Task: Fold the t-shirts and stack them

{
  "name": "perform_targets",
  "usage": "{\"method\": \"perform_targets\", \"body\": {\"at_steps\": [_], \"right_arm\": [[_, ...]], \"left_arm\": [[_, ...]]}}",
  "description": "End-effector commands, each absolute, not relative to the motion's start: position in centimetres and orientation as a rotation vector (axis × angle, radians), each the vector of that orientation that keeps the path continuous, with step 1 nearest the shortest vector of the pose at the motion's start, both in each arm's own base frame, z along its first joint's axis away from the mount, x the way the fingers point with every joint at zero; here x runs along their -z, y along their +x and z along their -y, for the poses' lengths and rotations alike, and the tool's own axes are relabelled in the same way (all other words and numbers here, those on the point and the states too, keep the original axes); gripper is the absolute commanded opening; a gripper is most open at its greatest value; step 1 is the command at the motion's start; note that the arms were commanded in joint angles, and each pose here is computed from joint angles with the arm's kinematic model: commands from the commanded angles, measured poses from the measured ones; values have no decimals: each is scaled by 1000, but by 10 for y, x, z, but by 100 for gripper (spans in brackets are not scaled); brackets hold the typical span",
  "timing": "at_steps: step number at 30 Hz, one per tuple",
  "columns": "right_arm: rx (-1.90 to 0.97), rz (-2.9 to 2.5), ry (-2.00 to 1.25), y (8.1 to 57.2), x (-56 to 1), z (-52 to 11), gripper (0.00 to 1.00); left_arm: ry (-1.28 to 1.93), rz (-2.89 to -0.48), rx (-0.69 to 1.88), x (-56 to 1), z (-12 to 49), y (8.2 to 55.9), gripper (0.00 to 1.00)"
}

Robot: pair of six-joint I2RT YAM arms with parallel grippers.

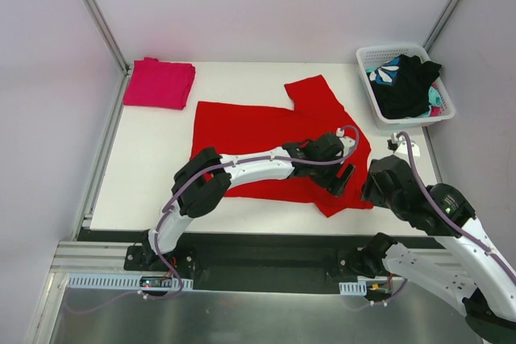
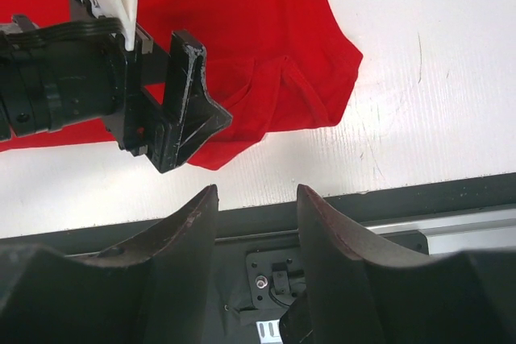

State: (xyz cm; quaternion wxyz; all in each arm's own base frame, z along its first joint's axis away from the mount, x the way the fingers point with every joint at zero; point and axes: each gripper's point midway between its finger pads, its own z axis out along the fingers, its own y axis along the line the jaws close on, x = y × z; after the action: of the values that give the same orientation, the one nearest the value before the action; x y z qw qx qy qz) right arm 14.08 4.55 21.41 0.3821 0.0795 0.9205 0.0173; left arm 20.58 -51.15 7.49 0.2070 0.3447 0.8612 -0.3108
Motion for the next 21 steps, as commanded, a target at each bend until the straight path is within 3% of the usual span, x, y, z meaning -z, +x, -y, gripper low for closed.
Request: {"method": "perform_targets", "body": {"at_steps": [1, 14, 21], "right_arm": [[-34, -2348, 211, 136, -217, -40, 47], [-51, -2346, 214, 134, -218, -40, 47], [-57, -2347, 208, 133, -219, -39, 47]], "left_arm": [[965, -2341, 960, -94, 531, 197, 72], [964, -2364, 999, -82, 540, 191, 53], [966, -2377, 999, -73, 545, 188, 51]]}}
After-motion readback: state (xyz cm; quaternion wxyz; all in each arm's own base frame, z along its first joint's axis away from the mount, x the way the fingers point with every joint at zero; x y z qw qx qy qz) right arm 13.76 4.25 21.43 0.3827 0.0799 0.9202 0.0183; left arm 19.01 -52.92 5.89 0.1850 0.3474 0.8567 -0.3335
